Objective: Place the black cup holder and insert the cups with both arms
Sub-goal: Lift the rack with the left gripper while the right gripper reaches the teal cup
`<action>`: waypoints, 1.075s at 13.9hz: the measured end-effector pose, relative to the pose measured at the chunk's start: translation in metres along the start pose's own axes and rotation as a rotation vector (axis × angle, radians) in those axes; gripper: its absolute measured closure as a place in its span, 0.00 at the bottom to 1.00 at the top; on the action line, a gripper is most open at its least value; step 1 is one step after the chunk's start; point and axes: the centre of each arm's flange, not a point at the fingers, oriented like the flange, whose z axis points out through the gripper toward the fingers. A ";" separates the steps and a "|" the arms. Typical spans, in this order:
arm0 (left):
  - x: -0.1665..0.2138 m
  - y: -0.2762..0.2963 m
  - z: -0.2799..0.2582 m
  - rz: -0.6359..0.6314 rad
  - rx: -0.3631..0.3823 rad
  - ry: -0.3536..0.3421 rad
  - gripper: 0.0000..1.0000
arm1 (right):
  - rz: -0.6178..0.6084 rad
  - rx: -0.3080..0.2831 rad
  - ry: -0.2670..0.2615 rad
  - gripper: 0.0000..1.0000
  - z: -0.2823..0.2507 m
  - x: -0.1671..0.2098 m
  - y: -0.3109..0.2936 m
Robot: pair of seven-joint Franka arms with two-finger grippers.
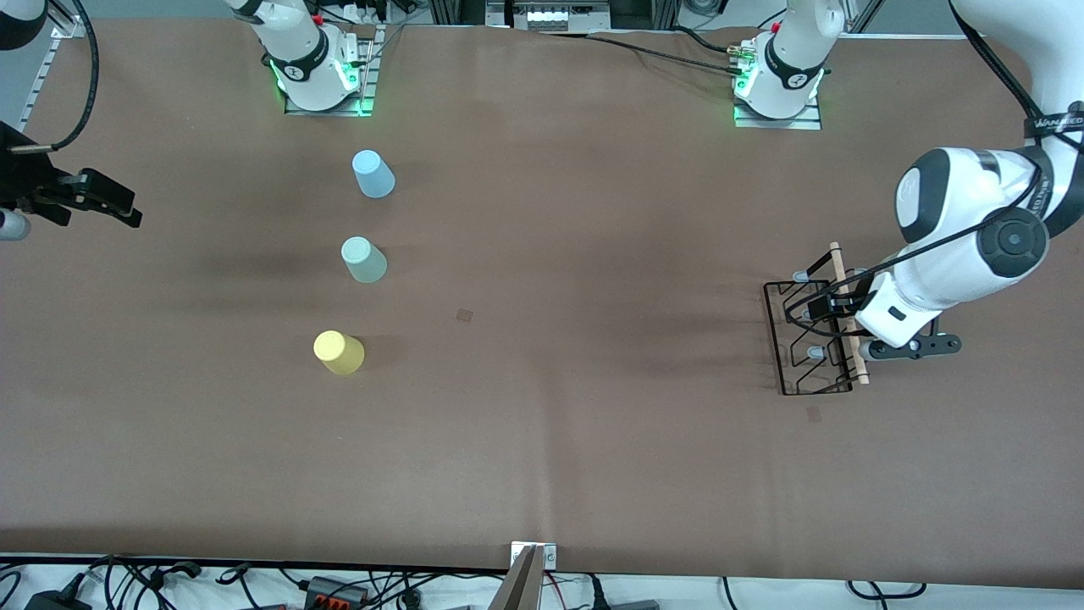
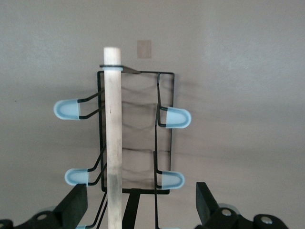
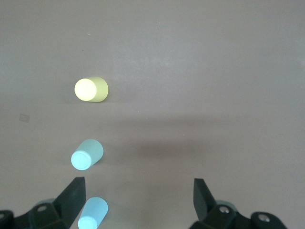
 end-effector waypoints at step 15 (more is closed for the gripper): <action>-0.013 -0.028 0.026 -0.043 0.005 -0.046 0.70 | -0.076 -0.015 -0.186 0.00 0.155 0.051 -0.113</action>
